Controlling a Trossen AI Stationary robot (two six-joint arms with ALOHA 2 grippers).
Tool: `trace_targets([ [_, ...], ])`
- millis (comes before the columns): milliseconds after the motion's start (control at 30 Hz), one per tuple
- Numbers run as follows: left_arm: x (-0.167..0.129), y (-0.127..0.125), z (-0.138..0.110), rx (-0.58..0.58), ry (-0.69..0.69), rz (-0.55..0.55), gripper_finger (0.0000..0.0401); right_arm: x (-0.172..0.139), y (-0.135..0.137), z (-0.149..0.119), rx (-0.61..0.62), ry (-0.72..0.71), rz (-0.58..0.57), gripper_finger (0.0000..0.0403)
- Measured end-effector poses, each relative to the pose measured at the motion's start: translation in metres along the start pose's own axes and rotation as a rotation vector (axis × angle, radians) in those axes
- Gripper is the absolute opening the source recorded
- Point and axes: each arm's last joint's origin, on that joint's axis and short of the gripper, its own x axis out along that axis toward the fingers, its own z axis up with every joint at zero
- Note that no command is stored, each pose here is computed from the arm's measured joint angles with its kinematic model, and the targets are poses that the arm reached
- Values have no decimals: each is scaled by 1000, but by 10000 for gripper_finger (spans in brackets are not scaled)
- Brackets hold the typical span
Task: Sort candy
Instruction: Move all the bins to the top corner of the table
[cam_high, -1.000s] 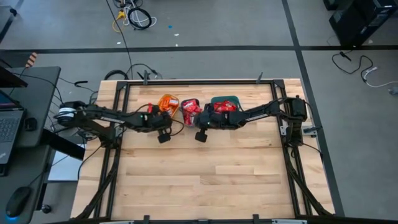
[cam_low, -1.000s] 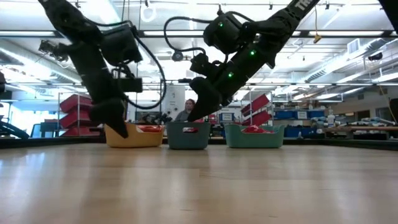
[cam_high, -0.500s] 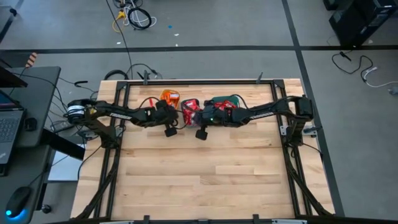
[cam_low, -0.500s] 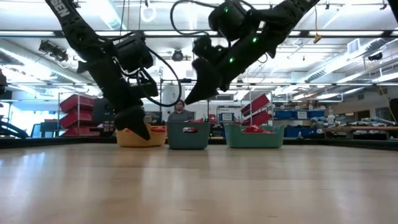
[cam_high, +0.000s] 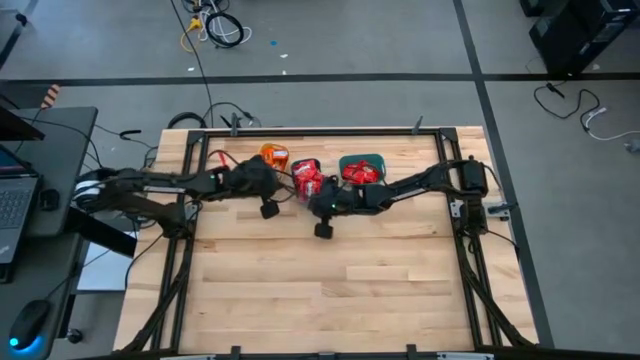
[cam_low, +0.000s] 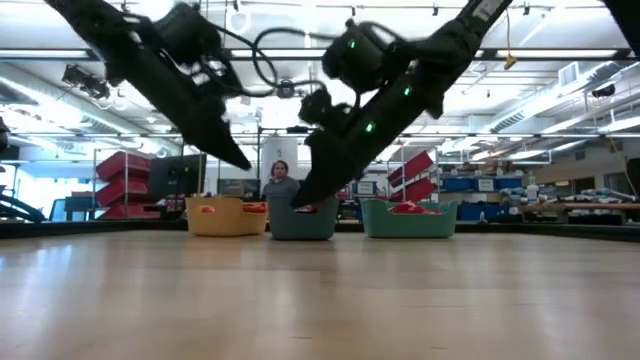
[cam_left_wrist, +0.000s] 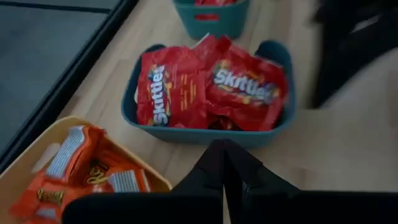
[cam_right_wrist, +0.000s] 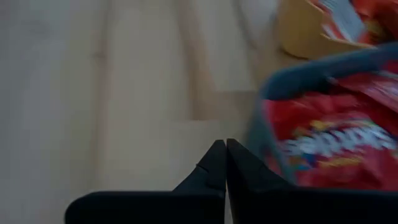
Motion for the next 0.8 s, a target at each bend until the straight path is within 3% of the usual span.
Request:
trace_targets([
  [300, -27, 3, -17, -82, -62, -6, 0, 9, -31, 2, 108, -63, -90, 0],
  [600, -14, -1, -60, -117, 92, 23, 0, 10, -52, 2, 141, -82, -116, 0],
  [800, -3, 1, -66, -106, 106, 96, 0, 10, -53, 3, 128, -85, -107, 0],
])
